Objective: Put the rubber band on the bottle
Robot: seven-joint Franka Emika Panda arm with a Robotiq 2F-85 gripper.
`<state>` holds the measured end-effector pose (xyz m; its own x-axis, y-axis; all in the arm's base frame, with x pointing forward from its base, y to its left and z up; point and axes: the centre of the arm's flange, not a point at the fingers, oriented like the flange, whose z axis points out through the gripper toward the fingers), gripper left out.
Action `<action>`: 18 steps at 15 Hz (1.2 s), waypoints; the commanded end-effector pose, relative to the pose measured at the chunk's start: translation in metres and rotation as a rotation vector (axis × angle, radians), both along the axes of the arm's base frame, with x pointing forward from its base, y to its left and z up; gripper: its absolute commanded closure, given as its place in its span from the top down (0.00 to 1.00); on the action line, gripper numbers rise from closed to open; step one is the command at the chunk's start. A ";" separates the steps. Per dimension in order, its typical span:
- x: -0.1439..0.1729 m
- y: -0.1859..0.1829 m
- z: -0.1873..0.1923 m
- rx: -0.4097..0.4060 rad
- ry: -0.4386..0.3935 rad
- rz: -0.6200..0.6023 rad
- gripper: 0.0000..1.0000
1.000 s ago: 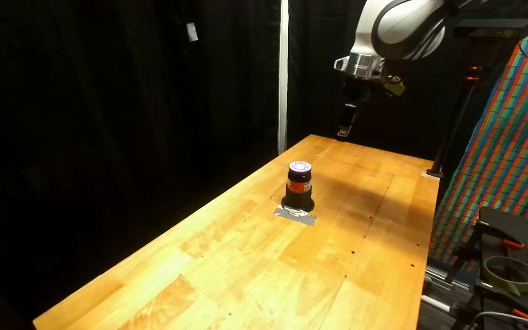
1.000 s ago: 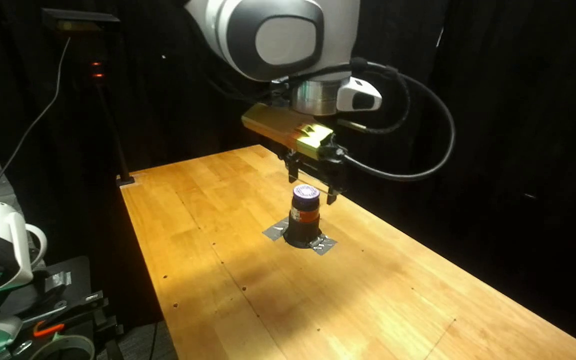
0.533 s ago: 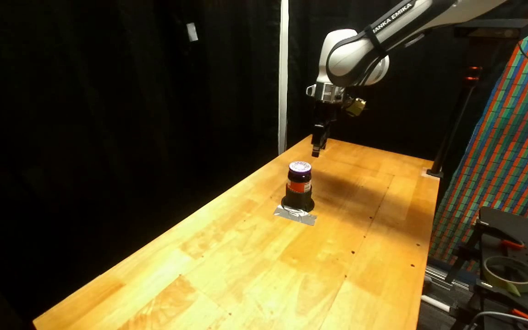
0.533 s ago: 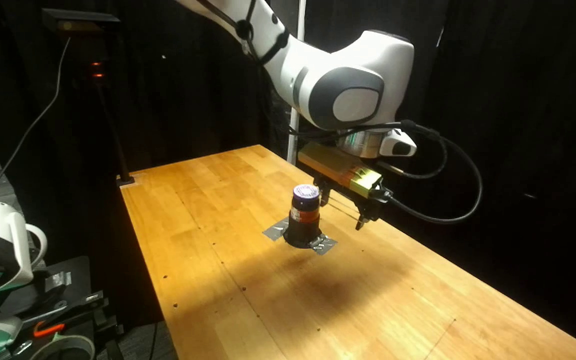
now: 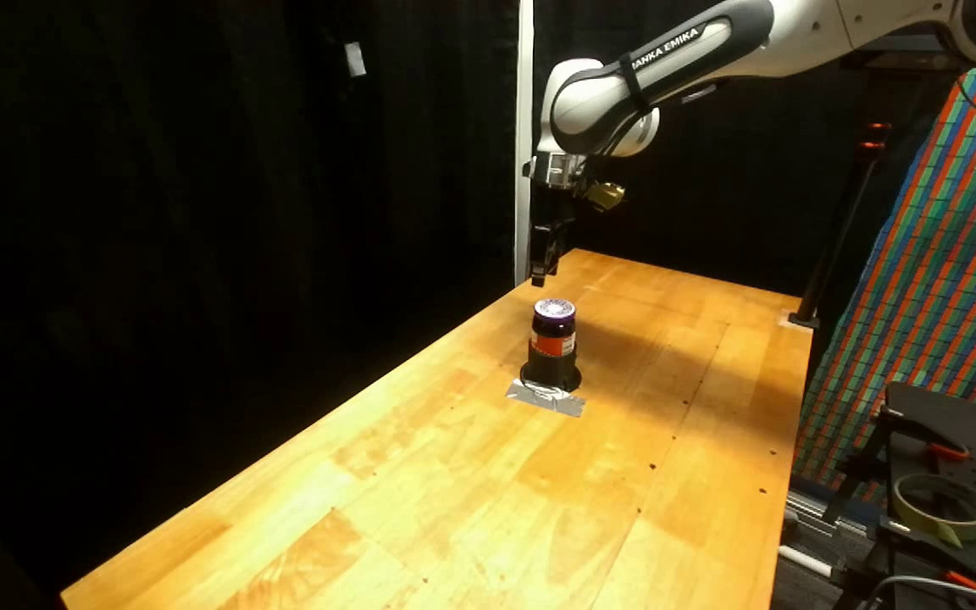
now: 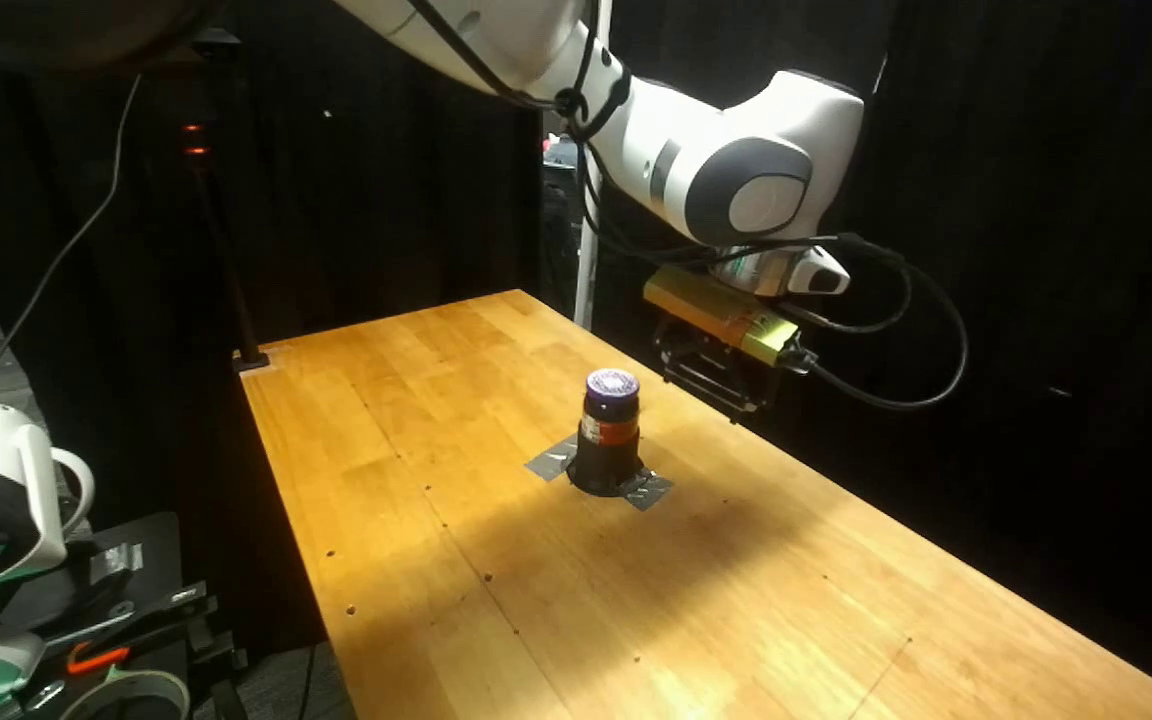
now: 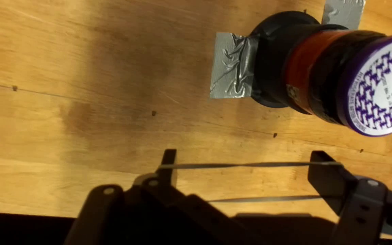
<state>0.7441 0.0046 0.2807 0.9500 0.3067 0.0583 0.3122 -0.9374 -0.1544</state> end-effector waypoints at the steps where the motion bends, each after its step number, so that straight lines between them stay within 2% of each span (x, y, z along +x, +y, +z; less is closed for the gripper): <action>1: 0.052 0.018 0.013 0.019 0.067 0.061 1.00; 7: 0.048 0.052 0.012 0.022 0.183 0.047 1.00; 11: 0.047 0.072 0.000 0.004 0.203 0.000 1.00; 18: 0.036 0.085 -0.012 -0.109 0.227 -0.105 1.00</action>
